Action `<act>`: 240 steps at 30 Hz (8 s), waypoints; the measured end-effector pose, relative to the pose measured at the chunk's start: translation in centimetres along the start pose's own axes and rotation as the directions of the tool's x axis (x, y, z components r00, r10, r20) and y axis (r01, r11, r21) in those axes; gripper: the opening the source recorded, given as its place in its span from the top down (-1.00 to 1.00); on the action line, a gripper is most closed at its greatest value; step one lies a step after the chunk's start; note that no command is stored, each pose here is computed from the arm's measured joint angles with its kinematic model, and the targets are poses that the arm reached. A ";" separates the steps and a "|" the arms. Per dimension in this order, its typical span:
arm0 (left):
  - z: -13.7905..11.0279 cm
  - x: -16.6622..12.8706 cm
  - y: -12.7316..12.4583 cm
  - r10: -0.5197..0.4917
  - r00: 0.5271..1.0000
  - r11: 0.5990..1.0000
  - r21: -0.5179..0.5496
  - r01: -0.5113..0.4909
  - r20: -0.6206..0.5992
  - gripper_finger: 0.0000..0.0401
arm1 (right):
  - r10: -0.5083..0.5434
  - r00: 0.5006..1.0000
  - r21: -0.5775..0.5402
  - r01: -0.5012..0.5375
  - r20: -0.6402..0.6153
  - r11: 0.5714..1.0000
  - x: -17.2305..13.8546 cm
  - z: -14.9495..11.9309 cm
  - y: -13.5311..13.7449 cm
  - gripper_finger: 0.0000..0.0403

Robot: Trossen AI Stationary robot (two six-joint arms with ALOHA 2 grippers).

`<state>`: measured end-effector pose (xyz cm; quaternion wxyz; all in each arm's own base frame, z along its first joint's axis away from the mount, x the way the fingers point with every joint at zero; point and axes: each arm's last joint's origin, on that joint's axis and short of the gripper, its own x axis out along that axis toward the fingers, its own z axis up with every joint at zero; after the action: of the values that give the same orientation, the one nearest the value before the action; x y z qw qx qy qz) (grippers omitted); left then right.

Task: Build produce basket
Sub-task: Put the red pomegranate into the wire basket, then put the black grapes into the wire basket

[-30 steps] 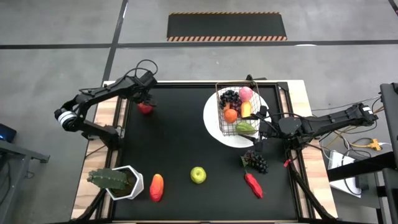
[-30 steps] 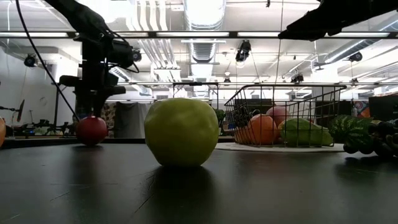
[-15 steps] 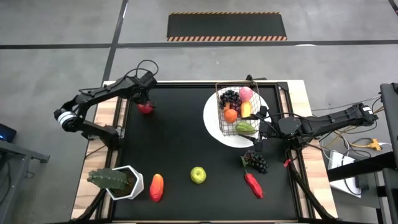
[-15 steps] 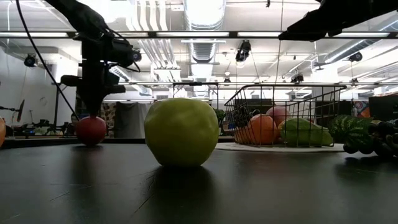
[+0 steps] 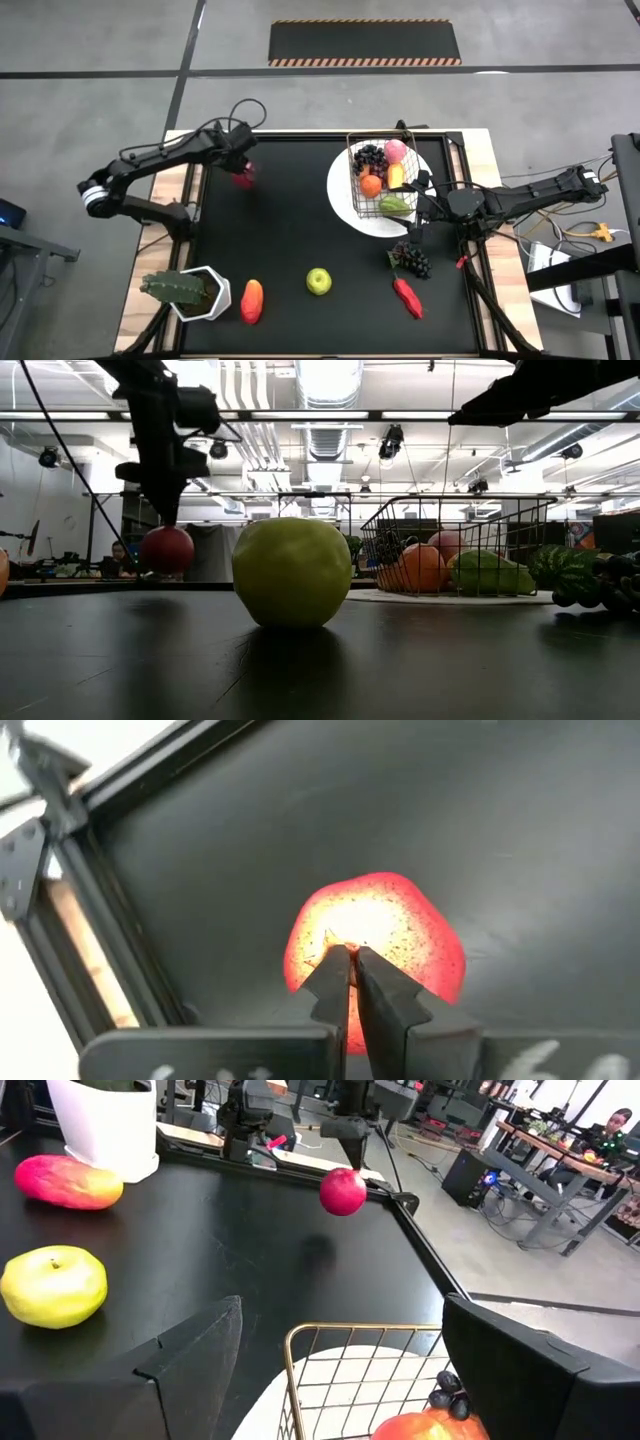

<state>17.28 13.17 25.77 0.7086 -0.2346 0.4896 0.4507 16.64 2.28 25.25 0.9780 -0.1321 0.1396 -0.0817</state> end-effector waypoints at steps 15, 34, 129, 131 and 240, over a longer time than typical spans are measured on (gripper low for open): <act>-0.2 -9.4 -11.8 -0.515 0.779 0.804 0.517 0.294 0.358 1.00 | 0.004 1.000 -0.046 -0.005 -0.019 0.999 -0.1 -0.2 0.0 -0.62; 6.2 -9.6 -26.0 -0.673 0.564 0.604 0.796 0.046 0.478 1.00 | 0.167 0.956 -0.046 -0.160 0.242 0.986 -6.4 0.4 -2.1 -0.62; -4.3 -9.9 -22.2 -0.798 0.400 0.463 0.884 -0.071 0.450 1.00 | 0.196 0.363 0.304 0.268 -0.911 0.914 5.6 -5.3 10.5 0.32; -4.3 -9.9 -22.2 -0.798 0.400 0.463 0.884 -0.071 0.450 1.00 | 0.194 0.364 0.300 0.260 -0.911 0.918 5.6 -5.3 10.5 0.50; -6.9 -9.5 -15.9 -0.809 0.206 0.535 0.834 -0.134 0.551 1.00 | -0.932 0.271 0.222 0.950 -0.243 0.218 14.4 -8.3 -1.2 0.71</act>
<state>26.67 -3.80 29.81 0.9609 0.2694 0.0395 0.0512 27.63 -3.67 14.26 0.7313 -0.0240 0.0434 -0.6803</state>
